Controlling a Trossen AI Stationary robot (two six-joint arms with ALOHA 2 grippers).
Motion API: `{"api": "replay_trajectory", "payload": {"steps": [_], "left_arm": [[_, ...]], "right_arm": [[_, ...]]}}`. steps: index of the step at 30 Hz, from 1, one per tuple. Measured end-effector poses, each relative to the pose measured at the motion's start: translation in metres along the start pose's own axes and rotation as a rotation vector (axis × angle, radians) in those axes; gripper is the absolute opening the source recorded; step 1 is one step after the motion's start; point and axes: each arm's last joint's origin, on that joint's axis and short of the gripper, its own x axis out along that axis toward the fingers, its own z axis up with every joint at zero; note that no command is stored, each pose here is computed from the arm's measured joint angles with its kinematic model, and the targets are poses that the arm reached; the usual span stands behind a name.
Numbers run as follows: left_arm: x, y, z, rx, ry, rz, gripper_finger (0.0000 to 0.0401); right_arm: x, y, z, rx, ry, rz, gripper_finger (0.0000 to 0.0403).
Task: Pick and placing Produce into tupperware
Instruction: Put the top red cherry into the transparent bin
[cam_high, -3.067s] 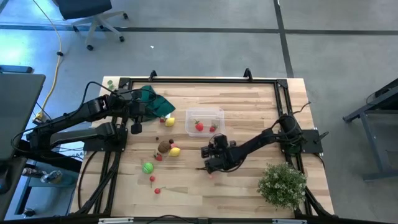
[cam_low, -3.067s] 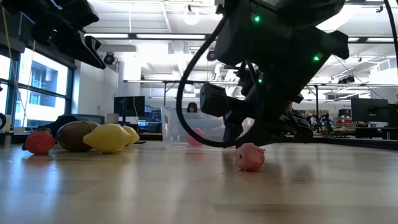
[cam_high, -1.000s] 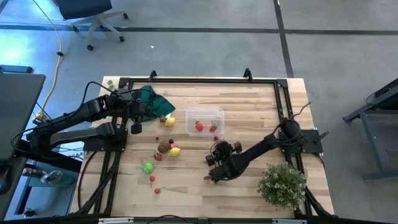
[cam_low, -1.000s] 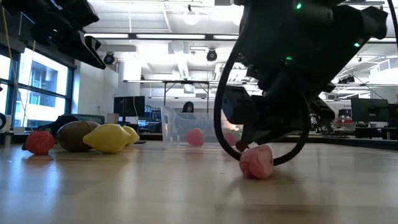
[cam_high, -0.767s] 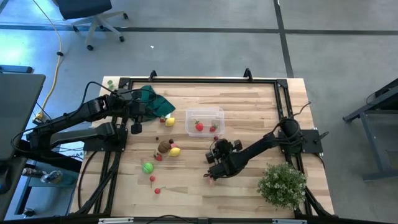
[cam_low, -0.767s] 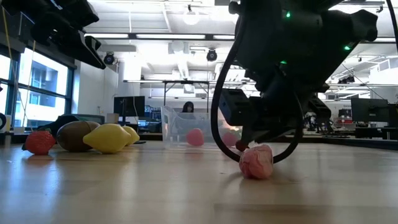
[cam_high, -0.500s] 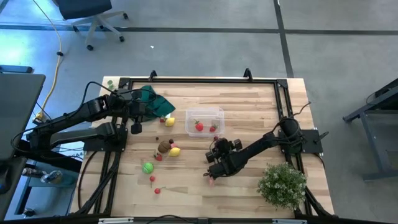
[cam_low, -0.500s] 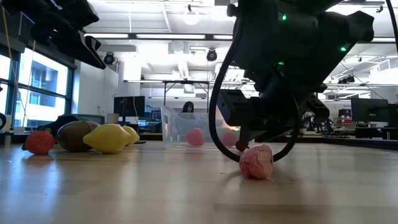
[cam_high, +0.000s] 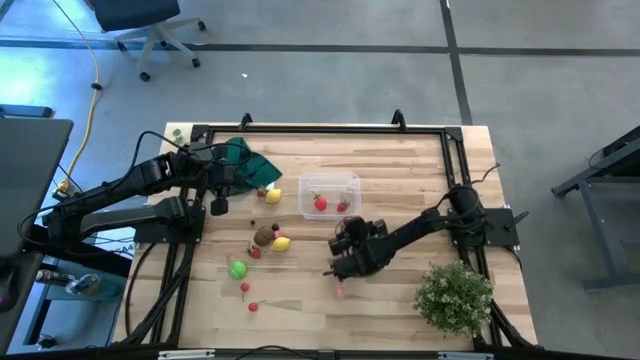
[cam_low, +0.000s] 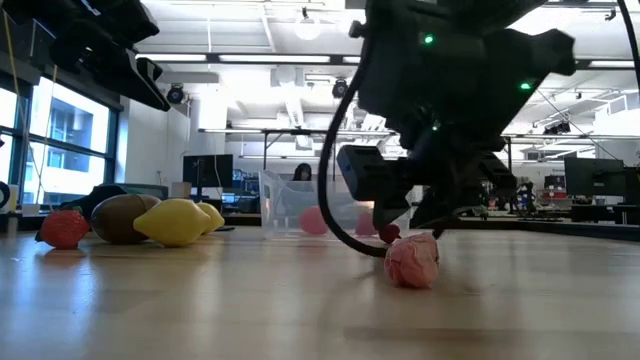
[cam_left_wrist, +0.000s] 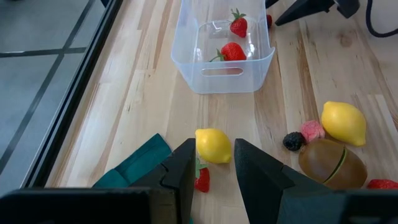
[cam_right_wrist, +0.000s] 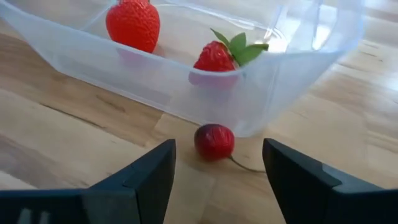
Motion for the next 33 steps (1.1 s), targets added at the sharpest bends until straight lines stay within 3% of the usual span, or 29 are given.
{"api": "replay_trajectory", "payload": {"steps": [23,33], "left_arm": [[0.0,0.0,0.0,0.0,0.0,0.0,0.0099],[0.0,0.0,0.0,0.0,0.0,0.0,0.0099]], "right_arm": [[0.019,-0.005,0.004,0.068,0.045,-0.016,0.0233],[0.022,-0.005,0.007,0.08,0.052,-0.02,0.0195]]}}
